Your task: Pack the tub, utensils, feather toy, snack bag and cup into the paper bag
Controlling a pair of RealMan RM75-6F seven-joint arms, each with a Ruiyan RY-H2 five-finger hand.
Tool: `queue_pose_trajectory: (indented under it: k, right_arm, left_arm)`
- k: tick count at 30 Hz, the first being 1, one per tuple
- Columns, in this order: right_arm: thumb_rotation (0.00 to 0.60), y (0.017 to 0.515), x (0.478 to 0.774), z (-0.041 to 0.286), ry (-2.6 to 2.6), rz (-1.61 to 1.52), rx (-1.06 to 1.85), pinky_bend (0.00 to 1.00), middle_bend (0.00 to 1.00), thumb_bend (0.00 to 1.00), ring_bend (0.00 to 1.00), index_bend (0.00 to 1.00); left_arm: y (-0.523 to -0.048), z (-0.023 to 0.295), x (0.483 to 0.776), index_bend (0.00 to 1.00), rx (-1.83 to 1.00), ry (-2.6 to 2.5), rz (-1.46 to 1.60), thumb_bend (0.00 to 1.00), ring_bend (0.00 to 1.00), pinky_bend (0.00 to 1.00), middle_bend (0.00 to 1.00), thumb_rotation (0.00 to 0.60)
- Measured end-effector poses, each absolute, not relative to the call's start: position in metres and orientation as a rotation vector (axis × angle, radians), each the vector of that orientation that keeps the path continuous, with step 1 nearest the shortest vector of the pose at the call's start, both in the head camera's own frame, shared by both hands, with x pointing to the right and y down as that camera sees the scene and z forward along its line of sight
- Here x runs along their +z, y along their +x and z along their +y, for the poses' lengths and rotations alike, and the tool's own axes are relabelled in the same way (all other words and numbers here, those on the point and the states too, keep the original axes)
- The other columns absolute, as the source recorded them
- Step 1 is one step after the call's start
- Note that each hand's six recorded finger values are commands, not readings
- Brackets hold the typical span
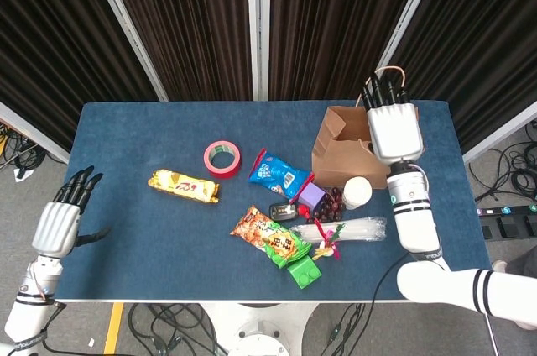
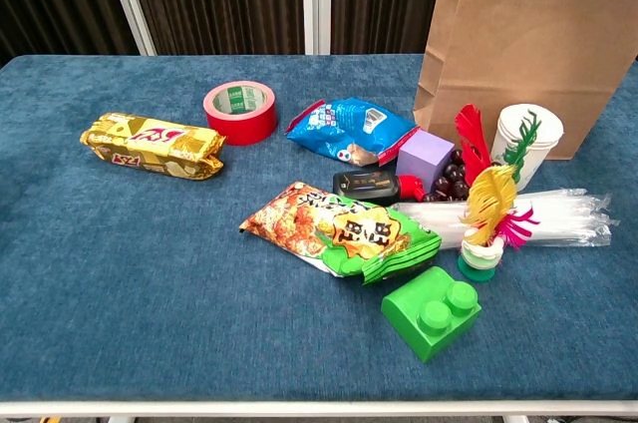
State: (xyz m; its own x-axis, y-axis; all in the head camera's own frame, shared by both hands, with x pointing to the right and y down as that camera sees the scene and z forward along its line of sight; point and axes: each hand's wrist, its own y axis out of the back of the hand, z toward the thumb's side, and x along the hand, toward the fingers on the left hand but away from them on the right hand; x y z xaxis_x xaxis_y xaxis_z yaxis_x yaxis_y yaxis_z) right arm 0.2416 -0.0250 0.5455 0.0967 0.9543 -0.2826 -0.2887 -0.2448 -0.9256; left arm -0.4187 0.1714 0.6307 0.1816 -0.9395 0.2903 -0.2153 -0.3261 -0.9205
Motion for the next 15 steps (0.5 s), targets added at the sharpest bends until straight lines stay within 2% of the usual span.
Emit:
queue_pose_trajectory:
  k: [7, 15]
  right_arm:
    - [0.600, 0.246, 0.532, -0.025, -1.228, -0.736, 1.460, 0.20, 0.00, 0.09, 0.00, 0.00]
    - [0.600, 0.238, 0.502, -0.029, -1.202, -0.832, 1.369, 0.20, 0.06, 0.33, 0.00, 0.00]
  left_arm:
    - [-0.418, 0.172, 0.631, 0.11, -1.193, -1.699, 1.109, 0.08, 0.04, 0.20, 0.09, 0.600]
    - [-0.417, 0.171, 0.629, 0.11, -1.181, -1.703, 1.123, 0.08, 0.03, 0.20, 0.09, 0.600]
